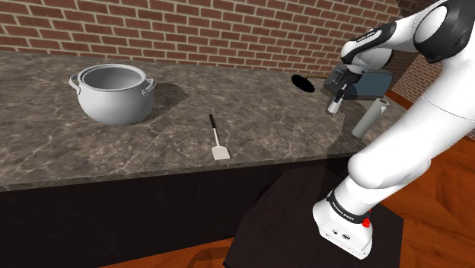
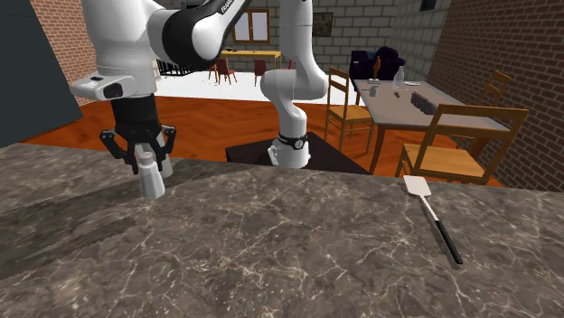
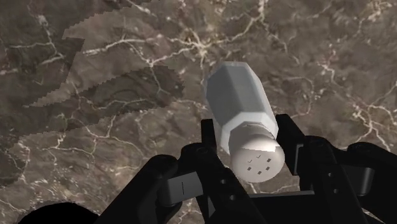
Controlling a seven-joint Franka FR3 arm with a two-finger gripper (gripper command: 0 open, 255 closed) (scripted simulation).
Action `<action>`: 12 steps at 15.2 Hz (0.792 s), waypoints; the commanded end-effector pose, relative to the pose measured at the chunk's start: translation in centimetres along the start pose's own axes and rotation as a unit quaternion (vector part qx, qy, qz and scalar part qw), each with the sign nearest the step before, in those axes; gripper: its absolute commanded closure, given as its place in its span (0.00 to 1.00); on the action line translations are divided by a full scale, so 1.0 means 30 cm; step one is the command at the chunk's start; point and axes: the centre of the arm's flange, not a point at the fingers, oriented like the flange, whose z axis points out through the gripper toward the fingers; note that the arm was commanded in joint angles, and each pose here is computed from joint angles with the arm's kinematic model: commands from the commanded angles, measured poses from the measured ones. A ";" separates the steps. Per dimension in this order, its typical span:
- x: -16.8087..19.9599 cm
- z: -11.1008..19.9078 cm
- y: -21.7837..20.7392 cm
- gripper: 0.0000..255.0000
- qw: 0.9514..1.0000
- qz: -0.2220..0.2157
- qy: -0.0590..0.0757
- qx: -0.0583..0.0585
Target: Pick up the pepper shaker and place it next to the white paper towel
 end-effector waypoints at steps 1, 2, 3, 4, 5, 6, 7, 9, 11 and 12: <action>0.000 0.035 -0.003 1.00 1.000 0.000 0.000 0.000; -0.001 0.053 -0.005 1.00 1.000 0.000 0.000 0.000; -0.001 0.070 -0.007 1.00 1.000 0.000 0.000 0.000; -0.001 0.088 -0.009 1.00 1.000 0.000 0.000 0.000; -0.001 0.105 -0.011 1.00 1.000 0.000 0.000 0.000; -0.002 0.123 -0.012 1.00 1.000 0.000 0.000 0.000; -0.002 0.151 -0.015 1.00 1.000 0.000 0.000 0.000; -0.002 0.151 -0.015 1.00 1.000 0.000 0.000 0.000; -0.002 0.151 -0.015 1.00 1.000 0.000 0.000 0.000; -0.002 0.151 -0.015 1.00 1.000 0.000 0.000 0.000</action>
